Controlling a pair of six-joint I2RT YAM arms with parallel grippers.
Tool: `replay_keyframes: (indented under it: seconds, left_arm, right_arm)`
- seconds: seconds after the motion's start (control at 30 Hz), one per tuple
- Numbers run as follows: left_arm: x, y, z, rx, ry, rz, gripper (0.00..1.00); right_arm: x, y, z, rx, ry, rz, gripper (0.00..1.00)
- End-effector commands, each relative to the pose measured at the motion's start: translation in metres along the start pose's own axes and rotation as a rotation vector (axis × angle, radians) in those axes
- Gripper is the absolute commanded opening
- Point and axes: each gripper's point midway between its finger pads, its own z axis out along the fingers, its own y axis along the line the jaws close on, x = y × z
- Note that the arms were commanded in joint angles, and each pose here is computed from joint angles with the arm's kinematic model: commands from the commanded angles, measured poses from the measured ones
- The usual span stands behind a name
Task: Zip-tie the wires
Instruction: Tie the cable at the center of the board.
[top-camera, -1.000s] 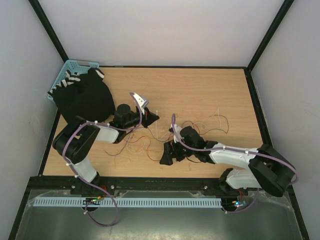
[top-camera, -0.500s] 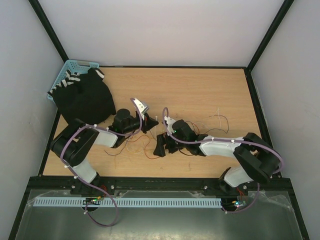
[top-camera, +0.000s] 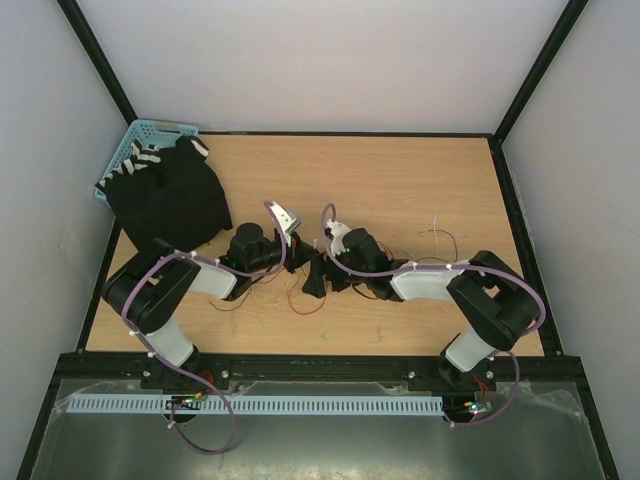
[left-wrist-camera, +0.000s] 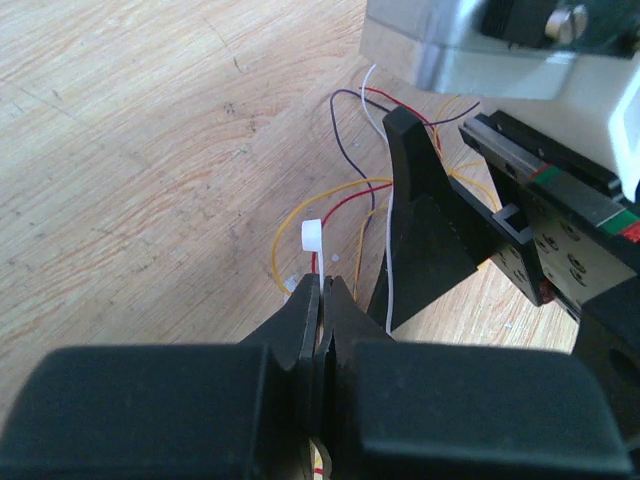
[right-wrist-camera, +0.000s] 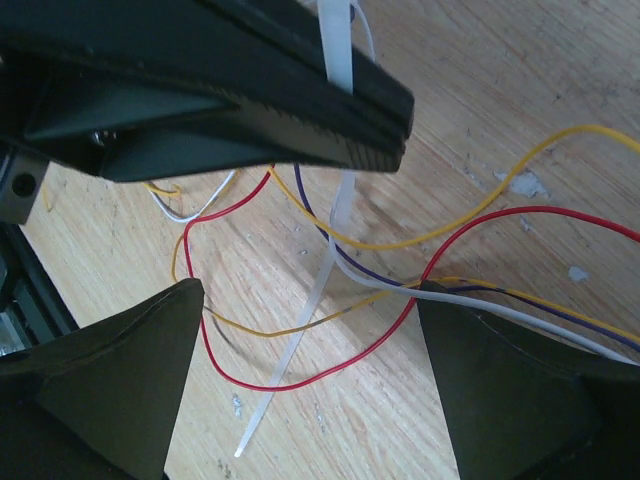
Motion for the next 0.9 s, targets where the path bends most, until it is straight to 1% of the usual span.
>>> replay_keyframes:
  seconds: [0.0, 0.13, 0.3, 0.33, 0.5, 0.6, 0.63, 0.73, 0.87]
  left_arm:
    - [0.007, -0.001, 0.0, -0.013, -0.006, -0.032, 0.0]
    - [0.011, -0.001, 0.001, -0.02, 0.004, -0.088, 0.0]
    - [0.016, -0.003, 0.004, -0.007, 0.019, -0.138, 0.0]
    - [0.018, -0.003, 0.005, -0.007, 0.023, -0.147, 0.0]
    - [0.026, -0.006, 0.008, 0.02, 0.051, -0.181, 0.0]
    - [0.03, -0.008, 0.009, 0.032, 0.063, -0.187, 0.0]
    - [0.03, -0.007, 0.009, 0.034, 0.064, -0.187, 0.0]
    - [0.029, -0.007, 0.009, 0.051, 0.068, -0.189, 0.0]
    - [0.029, -0.007, 0.008, 0.091, 0.078, -0.204, 0.0]
  right_arm:
    - [0.011, -0.011, 0.003, 0.028, 0.036, -0.006, 0.99]
    - [0.005, -0.004, -0.017, -0.002, -0.016, -0.1, 0.99]
    - [-0.013, 0.019, -0.052, -0.084, -0.123, -0.27, 0.99]
    - [-0.02, 0.023, -0.062, -0.085, -0.161, -0.301, 0.99]
    - [-0.035, 0.013, -0.089, -0.001, -0.301, -0.428, 0.99]
    - [-0.043, 0.018, -0.1, -0.018, -0.42, -0.491, 0.99]
    - [-0.045, 0.021, -0.104, -0.031, -0.454, -0.534, 0.99]
    - [-0.048, 0.025, -0.11, 0.004, -0.505, -0.669, 0.99]
    - [-0.055, 0.025, -0.117, 0.06, -0.592, -0.793, 0.99]
